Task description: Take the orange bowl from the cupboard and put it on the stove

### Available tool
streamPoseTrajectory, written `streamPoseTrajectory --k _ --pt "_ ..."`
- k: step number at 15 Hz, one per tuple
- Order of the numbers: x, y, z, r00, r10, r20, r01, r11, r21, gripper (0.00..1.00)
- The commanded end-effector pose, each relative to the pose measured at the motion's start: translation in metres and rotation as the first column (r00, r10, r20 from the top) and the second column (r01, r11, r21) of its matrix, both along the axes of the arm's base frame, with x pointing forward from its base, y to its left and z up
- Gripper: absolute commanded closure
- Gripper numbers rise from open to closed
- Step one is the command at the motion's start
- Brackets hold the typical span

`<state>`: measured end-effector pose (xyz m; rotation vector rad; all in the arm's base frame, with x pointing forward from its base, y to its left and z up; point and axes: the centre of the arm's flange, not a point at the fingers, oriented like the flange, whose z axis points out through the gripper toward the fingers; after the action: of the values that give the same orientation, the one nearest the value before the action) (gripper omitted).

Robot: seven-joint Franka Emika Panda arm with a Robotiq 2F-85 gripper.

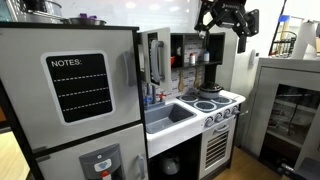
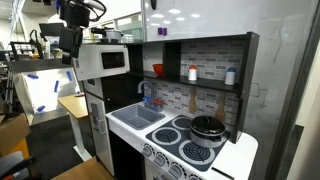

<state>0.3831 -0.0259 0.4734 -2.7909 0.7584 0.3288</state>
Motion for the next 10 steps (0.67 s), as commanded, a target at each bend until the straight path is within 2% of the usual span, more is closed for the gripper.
streamPoseTrajectory --k 1,5,10 --pt "0.012 -0.018 -0.005 0.996 -0.089 0.028 0.087 0.993 0.079 0.0" --pt "0.027 -0.032 -0.014 0.975 -0.214 0.059 0.201 0.963 0.179 0.0" --pt "0.04 -0.027 -0.023 0.936 -0.341 0.086 0.308 0.913 0.266 0.0"
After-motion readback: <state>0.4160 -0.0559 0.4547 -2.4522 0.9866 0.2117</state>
